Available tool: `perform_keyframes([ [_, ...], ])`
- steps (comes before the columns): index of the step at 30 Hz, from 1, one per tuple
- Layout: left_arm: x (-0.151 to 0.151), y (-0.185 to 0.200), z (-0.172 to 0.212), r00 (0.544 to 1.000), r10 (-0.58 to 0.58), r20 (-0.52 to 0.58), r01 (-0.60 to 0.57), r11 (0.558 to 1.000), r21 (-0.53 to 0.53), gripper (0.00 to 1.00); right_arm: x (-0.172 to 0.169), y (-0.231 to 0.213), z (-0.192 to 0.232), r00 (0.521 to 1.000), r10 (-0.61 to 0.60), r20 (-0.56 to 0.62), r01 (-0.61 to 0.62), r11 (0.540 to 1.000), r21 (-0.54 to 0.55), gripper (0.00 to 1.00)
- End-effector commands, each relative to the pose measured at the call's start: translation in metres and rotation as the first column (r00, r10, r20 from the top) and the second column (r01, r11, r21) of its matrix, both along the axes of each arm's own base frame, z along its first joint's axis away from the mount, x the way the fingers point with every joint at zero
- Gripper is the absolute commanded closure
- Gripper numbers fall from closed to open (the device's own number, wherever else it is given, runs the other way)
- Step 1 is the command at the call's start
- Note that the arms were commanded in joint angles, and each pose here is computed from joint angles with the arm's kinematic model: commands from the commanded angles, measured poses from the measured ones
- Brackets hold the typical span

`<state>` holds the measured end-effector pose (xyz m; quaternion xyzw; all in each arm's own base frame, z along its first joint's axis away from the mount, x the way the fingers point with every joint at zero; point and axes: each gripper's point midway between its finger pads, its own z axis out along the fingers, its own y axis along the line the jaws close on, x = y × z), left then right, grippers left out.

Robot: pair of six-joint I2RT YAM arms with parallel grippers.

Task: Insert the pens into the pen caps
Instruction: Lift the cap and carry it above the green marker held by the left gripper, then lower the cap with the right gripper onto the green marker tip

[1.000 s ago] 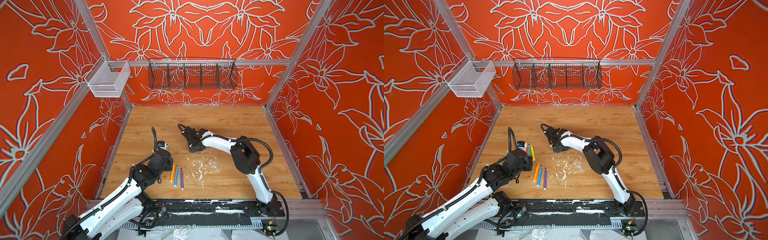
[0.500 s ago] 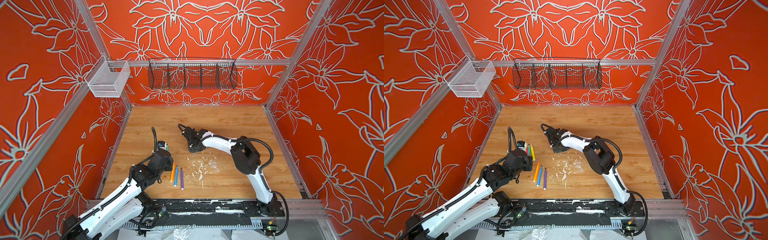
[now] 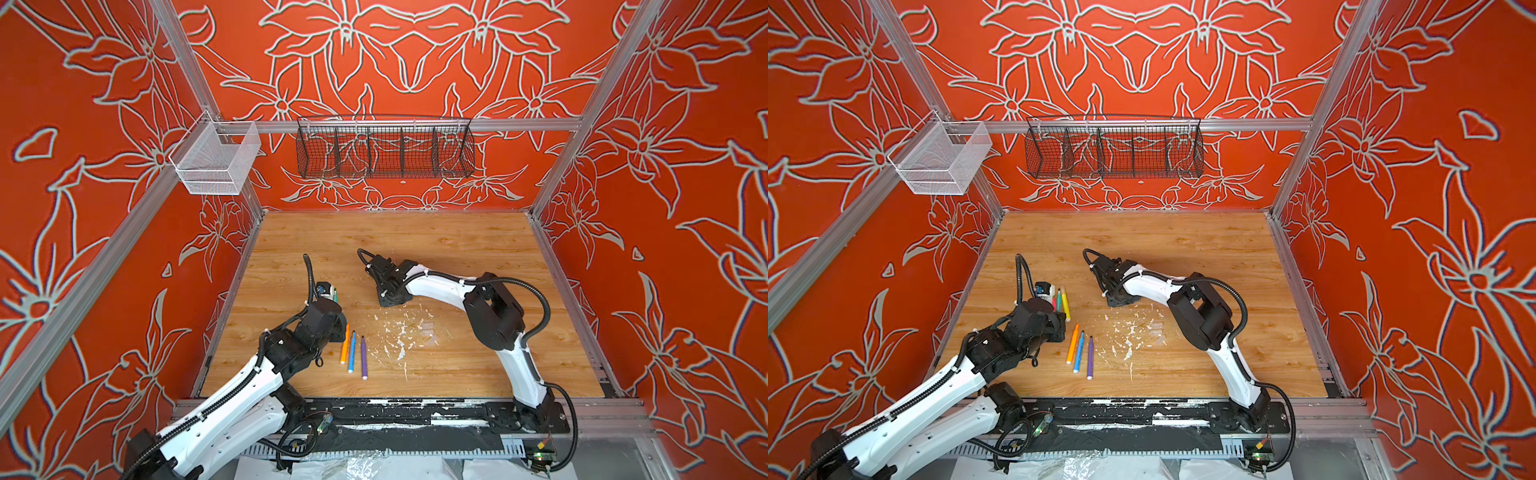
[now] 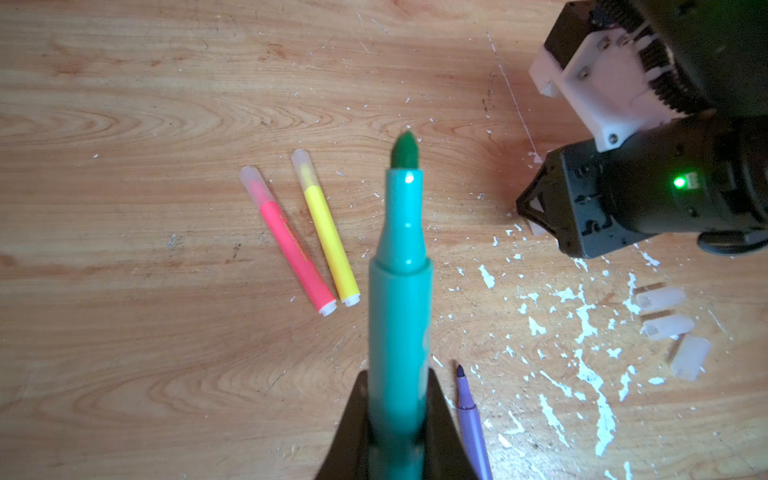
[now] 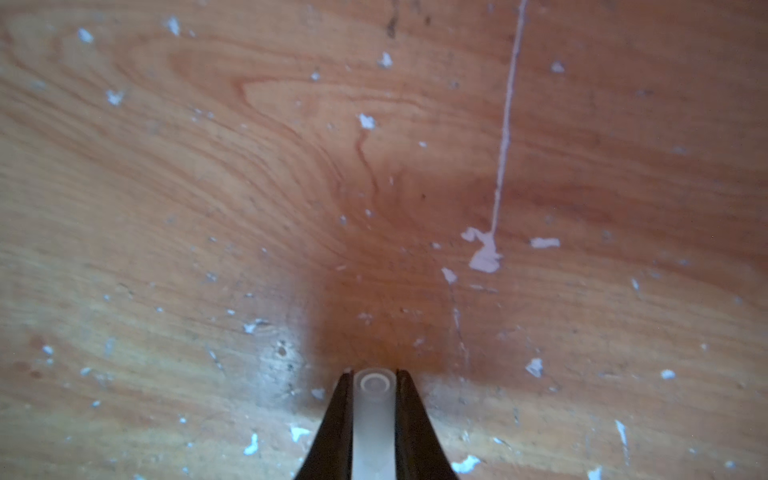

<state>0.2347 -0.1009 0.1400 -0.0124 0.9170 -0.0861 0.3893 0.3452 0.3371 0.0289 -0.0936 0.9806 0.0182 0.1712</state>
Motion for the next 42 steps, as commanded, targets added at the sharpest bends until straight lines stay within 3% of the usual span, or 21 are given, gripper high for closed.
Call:
perform_keyframes([
  [1, 0.002, -0.033, 0.012, 0.988, -0.151, 0.03, 0.153, 0.984, -0.095, 1.0, -0.003, -0.01, 0.035, 0.997, -0.05, 0.066, 0.047, 0.998, 0.04, 0.87],
  [10, -0.015, -0.091, 0.064, 0.923, -0.364, 0.129, 0.383, 0.903, -0.194, 1.0, -0.019, -0.048, 0.142, 0.938, -0.194, 0.288, 0.104, 0.948, 0.302, 0.88],
  [15, -0.023, -0.133, 0.084, 0.869, -0.461, 0.18, 0.491, 0.851, -0.187, 1.0, -0.04, -0.062, 0.203, 0.891, -0.257, 0.374, 0.024, 0.85, 0.527, 0.88],
  [21, -0.022, -0.182, 0.089, 0.826, -0.527, 0.201, 0.556, 0.82, -0.136, 1.0, -0.062, -0.088, 0.255, 0.835, -0.347, 0.426, -0.028, 0.747, 0.664, 0.89],
  [25, -0.022, -0.207, 0.098, 0.803, -0.55, 0.232, 0.587, 0.796, -0.145, 1.0, -0.073, -0.091, 0.273, 0.813, -0.384, 0.438, -0.098, 0.651, 0.753, 0.89],
  [32, -0.017, -0.216, 0.089, 0.823, -0.533, 0.196, 0.564, 0.806, -0.178, 1.0, -0.085, -0.096, 0.289, 0.787, -0.432, 0.44, -0.183, 0.518, 0.836, 0.89],
  [35, -0.02, -0.22, 0.092, 0.814, -0.543, 0.206, 0.578, 0.791, -0.202, 1.0, -0.089, -0.093, 0.291, 0.789, -0.438, 0.431, -0.214, 0.461, 0.861, 0.89],
  [42, -0.019, -0.22, 0.087, 0.818, -0.54, 0.197, 0.573, 0.794, -0.202, 1.0, -0.092, -0.087, 0.291, 0.798, -0.435, 0.417, -0.24, 0.406, 0.882, 0.89],
])
